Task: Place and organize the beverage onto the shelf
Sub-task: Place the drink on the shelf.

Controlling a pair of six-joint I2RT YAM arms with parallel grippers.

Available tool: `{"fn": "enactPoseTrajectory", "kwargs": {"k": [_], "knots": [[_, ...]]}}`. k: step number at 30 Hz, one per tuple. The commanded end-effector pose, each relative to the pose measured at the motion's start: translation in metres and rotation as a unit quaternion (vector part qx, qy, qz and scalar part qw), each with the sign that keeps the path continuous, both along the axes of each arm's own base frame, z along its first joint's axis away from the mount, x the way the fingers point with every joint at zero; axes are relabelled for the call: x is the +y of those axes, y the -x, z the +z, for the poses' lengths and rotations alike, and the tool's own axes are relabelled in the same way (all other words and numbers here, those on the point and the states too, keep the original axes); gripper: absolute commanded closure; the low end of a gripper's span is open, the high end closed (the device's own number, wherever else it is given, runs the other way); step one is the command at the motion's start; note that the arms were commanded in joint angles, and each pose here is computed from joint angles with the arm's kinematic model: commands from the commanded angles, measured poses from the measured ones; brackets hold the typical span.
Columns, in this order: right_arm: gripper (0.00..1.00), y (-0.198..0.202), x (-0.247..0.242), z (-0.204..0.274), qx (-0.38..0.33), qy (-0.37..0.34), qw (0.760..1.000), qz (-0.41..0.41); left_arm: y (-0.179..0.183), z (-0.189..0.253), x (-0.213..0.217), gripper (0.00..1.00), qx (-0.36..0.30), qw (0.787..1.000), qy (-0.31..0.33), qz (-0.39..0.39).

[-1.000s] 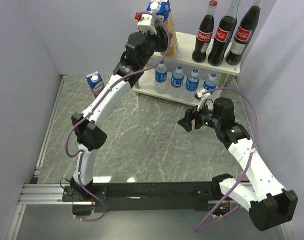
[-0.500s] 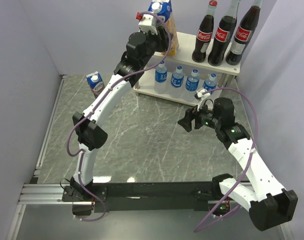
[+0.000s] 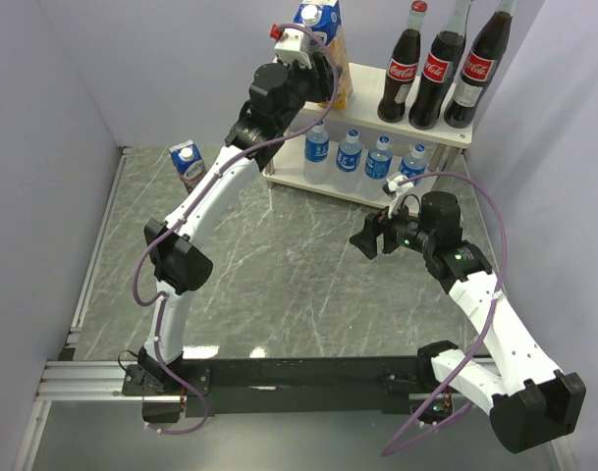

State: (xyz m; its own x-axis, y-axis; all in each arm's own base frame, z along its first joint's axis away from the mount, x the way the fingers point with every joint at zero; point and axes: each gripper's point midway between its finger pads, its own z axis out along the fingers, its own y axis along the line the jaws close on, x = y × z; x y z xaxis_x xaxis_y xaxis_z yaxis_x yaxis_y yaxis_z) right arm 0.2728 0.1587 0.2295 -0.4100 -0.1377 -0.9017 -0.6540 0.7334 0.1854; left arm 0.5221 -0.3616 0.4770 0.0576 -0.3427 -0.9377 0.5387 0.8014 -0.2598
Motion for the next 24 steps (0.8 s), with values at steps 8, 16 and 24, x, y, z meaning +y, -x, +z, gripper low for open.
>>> {"fn": "enactPoseTrajectory", "kwargs": {"k": [8, 16, 24], "knots": [[0.20, -0.003, 0.002, 0.006, -0.008, -0.009, 1.000, 0.002, 0.053, 0.132, 0.025, 0.47, -0.166, 0.982, 0.092, -0.019], [0.20, -0.003, 0.002, 0.005, -0.007, -0.009, 1.000, 0.002, 0.054, 0.128, 0.022, 0.45, -0.162, 0.983, 0.080, -0.023], [0.20, -0.002, 0.003, 0.006, -0.007, -0.012, 1.000, 0.005, 0.050, 0.116, 0.016, 0.44, -0.154, 0.986, 0.066, -0.025]]}}
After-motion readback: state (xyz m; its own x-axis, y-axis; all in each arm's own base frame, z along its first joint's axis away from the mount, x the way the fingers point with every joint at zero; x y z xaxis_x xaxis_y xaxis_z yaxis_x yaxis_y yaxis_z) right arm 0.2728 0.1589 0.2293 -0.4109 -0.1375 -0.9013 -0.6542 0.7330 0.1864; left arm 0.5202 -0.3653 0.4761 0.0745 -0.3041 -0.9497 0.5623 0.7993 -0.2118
